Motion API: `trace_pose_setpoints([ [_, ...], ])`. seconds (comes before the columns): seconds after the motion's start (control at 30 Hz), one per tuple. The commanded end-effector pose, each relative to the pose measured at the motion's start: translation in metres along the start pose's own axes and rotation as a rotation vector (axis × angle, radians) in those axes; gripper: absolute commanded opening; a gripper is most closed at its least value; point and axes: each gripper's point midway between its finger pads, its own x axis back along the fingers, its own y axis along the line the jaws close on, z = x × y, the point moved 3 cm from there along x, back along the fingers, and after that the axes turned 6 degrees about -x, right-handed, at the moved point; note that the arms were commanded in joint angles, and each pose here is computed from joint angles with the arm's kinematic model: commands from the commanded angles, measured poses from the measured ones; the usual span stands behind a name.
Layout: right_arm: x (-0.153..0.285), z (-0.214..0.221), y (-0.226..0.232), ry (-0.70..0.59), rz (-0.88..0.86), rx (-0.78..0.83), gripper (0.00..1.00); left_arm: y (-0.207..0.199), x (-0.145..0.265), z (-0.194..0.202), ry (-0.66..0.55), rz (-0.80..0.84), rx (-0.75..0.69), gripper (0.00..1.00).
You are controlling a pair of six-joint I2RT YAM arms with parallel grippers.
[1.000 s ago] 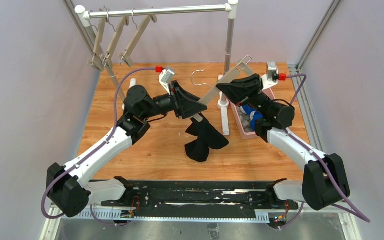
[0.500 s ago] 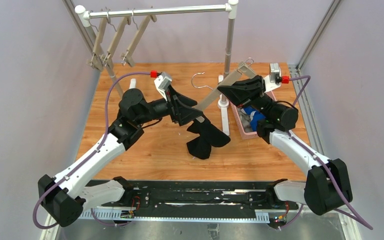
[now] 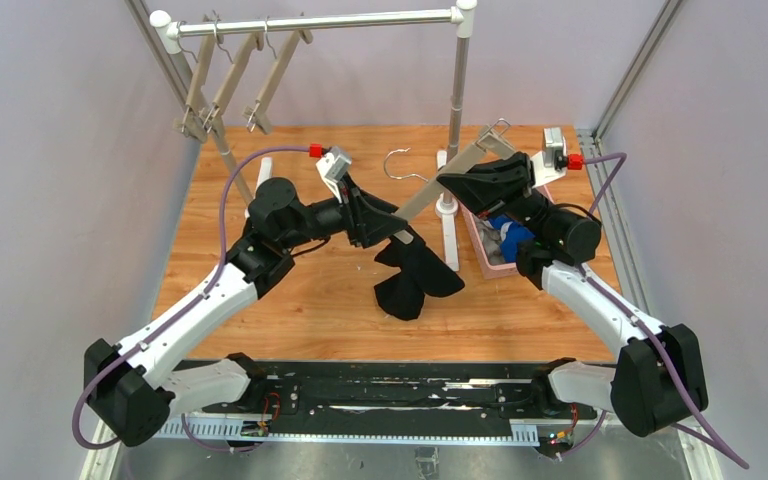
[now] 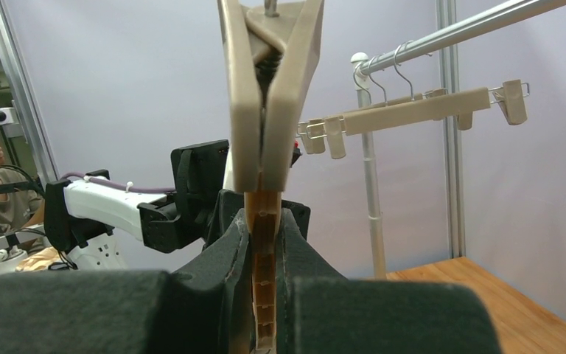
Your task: Remove the underwear clipped to the hanger
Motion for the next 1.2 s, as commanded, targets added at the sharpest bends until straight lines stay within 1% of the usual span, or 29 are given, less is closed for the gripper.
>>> trace_pose_setpoints([
  [0.0,-0.007,-0.016,0.021,-0.043,-0.069,0.048,0.01,-0.006,-0.01,0.003,0.003,0.081,0.026,0.41],
  [0.03,-0.007,-0.017,0.021,-0.045,-0.066,0.05,0.01,-0.007,-0.011,0.004,0.009,0.093,0.035,0.35],
  [0.13,-0.008,-0.018,0.02,-0.05,-0.064,0.054,0.01,-0.008,-0.014,0.013,0.038,0.127,0.064,0.21],
  [0.17,-0.008,-0.019,0.02,-0.05,-0.063,0.056,0.01,-0.009,-0.015,0.014,0.043,0.138,0.071,0.14],
  [0.2,-0.009,-0.02,0.019,-0.053,-0.06,0.06,0.01,-0.01,-0.015,0.015,0.045,0.148,0.074,0.04],
  [0.23,-0.009,-0.021,0.019,-0.053,-0.059,0.06,0.01,-0.011,-0.015,0.016,0.045,0.155,0.075,0.01],
  [0.47,-0.007,-0.02,0.018,-0.054,-0.047,0.06,0.01,-0.018,-0.011,0.005,0.008,0.177,0.054,0.0],
  [0.5,-0.007,-0.02,0.018,-0.056,-0.047,0.061,0.01,-0.021,-0.009,0.003,0.004,0.185,0.05,0.01],
  [0.53,-0.007,-0.02,0.018,-0.058,-0.047,0.06,0.01,-0.022,-0.008,0.003,0.006,0.194,0.049,0.07],
  [0.57,-0.007,-0.021,0.019,-0.059,-0.049,0.061,0.01,-0.024,-0.007,0.002,0.005,0.201,0.045,0.21],
  [0.63,-0.008,-0.023,0.02,-0.064,-0.054,0.063,0.01,-0.026,-0.005,0.004,0.008,0.21,0.04,0.58],
  [0.67,-0.009,-0.024,0.021,-0.066,-0.058,0.062,0.01,-0.026,-0.004,0.005,0.008,0.209,0.036,0.67],
  [0.77,-0.011,-0.027,0.025,-0.071,-0.07,0.062,0.01,-0.023,-0.001,0.009,-0.001,0.185,0.025,0.81],
  [0.8,-0.011,-0.028,0.025,-0.073,-0.071,0.061,0.01,-0.022,0.0,0.01,-0.002,0.176,0.023,0.9],
  [0.83,-0.011,-0.028,0.026,-0.074,-0.073,0.061,0.01,-0.021,0.0,0.011,-0.001,0.171,0.021,0.96],
  [0.9,-0.012,-0.03,0.028,-0.077,-0.077,0.063,0.01,-0.021,0.0,0.012,0.002,0.173,0.019,0.96],
  [0.97,-0.012,-0.031,0.028,-0.079,-0.077,0.064,0.01,-0.021,0.0,0.013,0.006,0.176,0.026,0.9],
  [1.1,-0.012,-0.033,0.029,-0.087,-0.077,0.063,0.01,-0.022,-0.002,0.014,0.007,0.195,0.027,0.81],
  [1.13,-0.012,-0.033,0.029,-0.088,-0.076,0.061,0.01,-0.021,-0.002,0.015,0.006,0.196,0.028,0.74],
  [1.17,-0.012,-0.033,0.029,-0.089,-0.076,0.061,0.01,-0.022,-0.002,0.014,-0.002,0.199,0.027,0.61],
])
